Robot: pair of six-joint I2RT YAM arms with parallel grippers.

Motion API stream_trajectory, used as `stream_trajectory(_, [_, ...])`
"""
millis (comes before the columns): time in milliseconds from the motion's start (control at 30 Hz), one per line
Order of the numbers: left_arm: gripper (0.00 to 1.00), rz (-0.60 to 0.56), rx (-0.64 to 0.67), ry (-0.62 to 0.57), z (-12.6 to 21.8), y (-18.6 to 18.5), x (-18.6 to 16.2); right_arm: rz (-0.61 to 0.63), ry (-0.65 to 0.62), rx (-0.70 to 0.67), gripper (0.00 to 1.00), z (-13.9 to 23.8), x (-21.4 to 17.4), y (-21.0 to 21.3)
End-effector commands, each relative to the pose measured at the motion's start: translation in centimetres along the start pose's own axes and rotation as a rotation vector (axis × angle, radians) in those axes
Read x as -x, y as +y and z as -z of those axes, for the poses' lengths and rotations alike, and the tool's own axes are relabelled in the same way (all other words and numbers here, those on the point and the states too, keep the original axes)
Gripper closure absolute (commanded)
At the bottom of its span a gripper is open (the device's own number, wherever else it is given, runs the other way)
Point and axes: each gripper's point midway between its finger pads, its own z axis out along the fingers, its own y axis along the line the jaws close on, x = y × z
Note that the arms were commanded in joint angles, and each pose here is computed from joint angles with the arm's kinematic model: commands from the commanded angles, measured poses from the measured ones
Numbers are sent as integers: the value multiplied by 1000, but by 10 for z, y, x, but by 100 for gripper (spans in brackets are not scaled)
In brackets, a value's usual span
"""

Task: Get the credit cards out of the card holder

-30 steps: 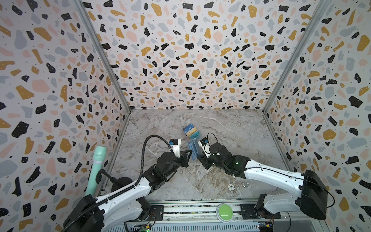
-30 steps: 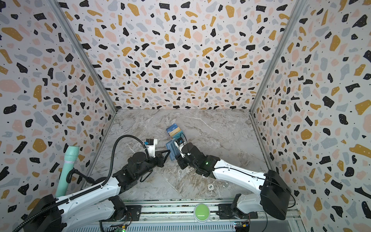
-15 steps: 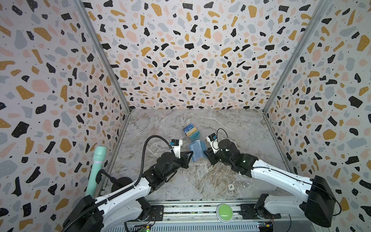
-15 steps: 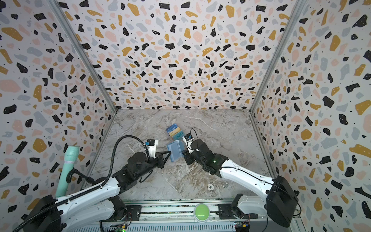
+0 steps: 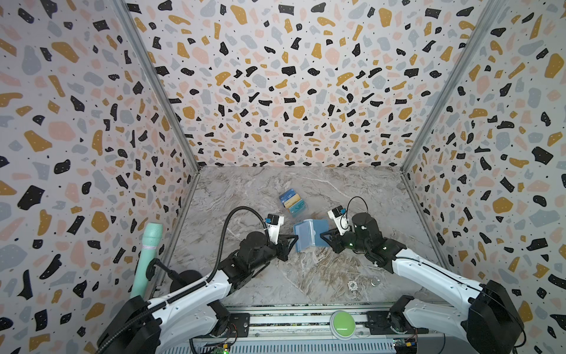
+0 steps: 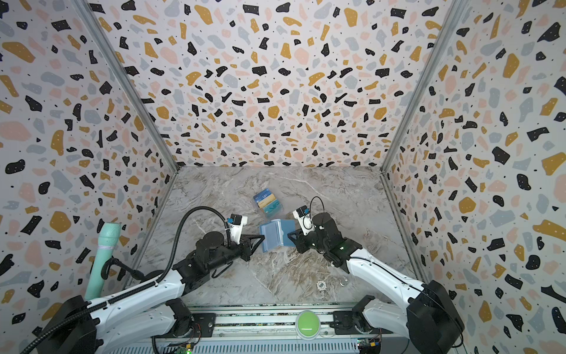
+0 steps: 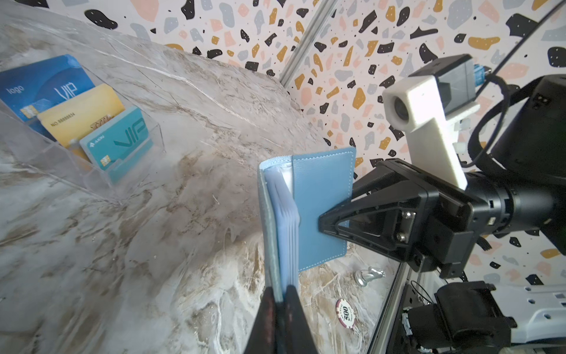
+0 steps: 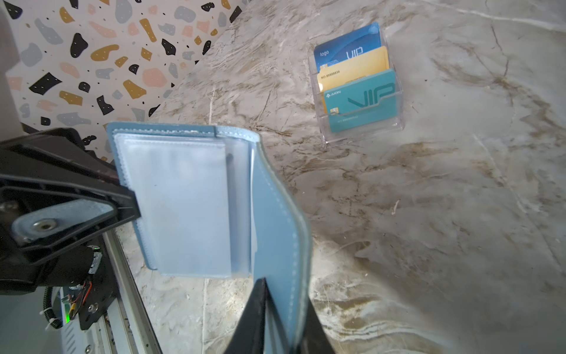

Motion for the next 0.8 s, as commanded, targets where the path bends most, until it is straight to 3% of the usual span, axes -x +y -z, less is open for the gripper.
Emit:
stream_trajectory(0, [100,-26,-65,1,-3,-2,-9,-24,-2,36,82,0,-3,0])
stream_trajectory(333, [100,59,-80,93,-19,21,-49,-89,134,-5,85,-21,-49,-22])
stream_trajectory(767, [100,119,-39,133,-30,44,-64,-119,211,-103,85,-33,-78,-47])
